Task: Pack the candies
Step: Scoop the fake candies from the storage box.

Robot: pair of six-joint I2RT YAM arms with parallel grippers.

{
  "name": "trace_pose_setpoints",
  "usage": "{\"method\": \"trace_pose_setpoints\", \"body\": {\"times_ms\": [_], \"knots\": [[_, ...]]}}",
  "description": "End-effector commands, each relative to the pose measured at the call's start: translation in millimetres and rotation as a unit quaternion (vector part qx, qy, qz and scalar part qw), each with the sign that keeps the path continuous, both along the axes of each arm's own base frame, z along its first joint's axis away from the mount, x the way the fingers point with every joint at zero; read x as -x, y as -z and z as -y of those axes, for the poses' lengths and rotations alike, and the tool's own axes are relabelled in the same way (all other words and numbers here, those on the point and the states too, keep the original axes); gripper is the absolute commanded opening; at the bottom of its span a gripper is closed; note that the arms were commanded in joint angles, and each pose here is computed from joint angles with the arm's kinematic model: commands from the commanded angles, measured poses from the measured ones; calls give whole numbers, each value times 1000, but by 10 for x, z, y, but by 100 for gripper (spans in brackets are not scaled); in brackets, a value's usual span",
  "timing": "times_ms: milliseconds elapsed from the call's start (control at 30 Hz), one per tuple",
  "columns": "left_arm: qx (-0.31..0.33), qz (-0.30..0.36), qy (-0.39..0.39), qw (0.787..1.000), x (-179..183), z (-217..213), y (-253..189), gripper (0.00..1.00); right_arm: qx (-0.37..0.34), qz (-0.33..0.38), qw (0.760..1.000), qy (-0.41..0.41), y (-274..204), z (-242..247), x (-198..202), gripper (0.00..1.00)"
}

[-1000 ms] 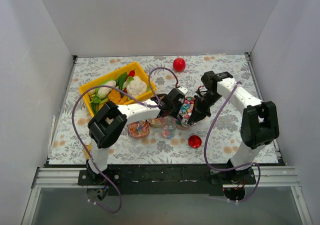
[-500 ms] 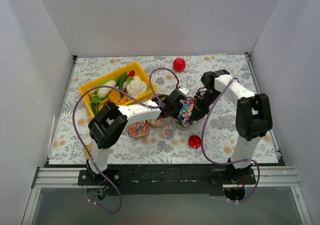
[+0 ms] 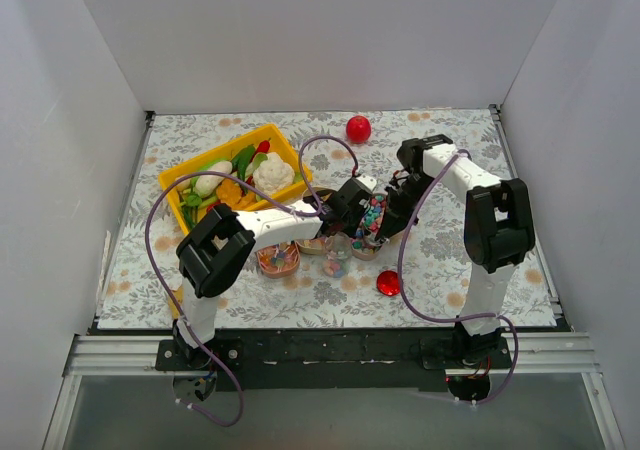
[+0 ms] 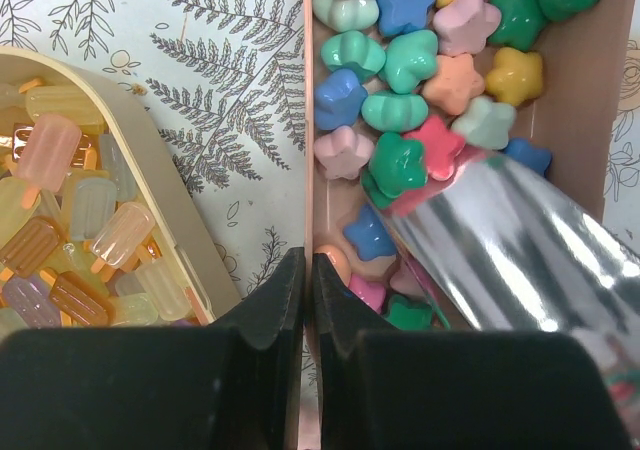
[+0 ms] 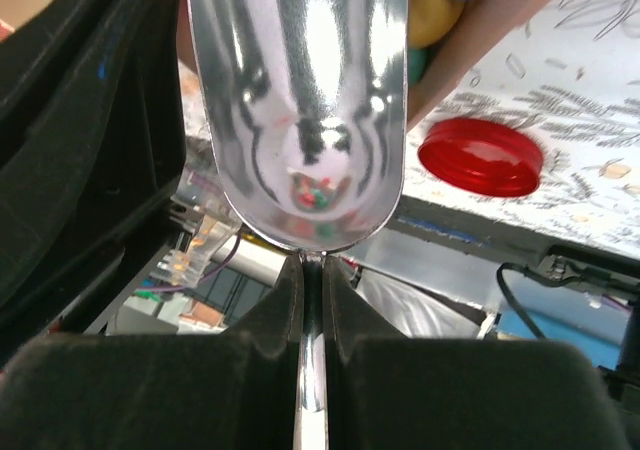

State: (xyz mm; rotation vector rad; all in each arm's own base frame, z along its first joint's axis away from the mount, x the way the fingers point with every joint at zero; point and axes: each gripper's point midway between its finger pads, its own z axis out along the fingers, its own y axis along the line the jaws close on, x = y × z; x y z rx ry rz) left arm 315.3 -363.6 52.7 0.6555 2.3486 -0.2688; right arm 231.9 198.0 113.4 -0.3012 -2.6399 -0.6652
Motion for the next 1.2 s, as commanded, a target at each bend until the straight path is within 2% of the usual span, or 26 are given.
{"method": "trace_pose_setpoints", "body": {"times_ms": [0, 533, 1167], "knots": [[17, 9, 2, 1000, 19, 30, -134, 0, 58, 39, 998, 1, 237, 126, -210, 1], [25, -6, 12, 1000, 71, 78, -90, 0, 102, 94, 990, -29, 595, 12, -320, 1], [28, -10, 9, 1000, 83, 81, -74, 0, 164, 147, 975, -20, 888, 170, -577, 1]]}}
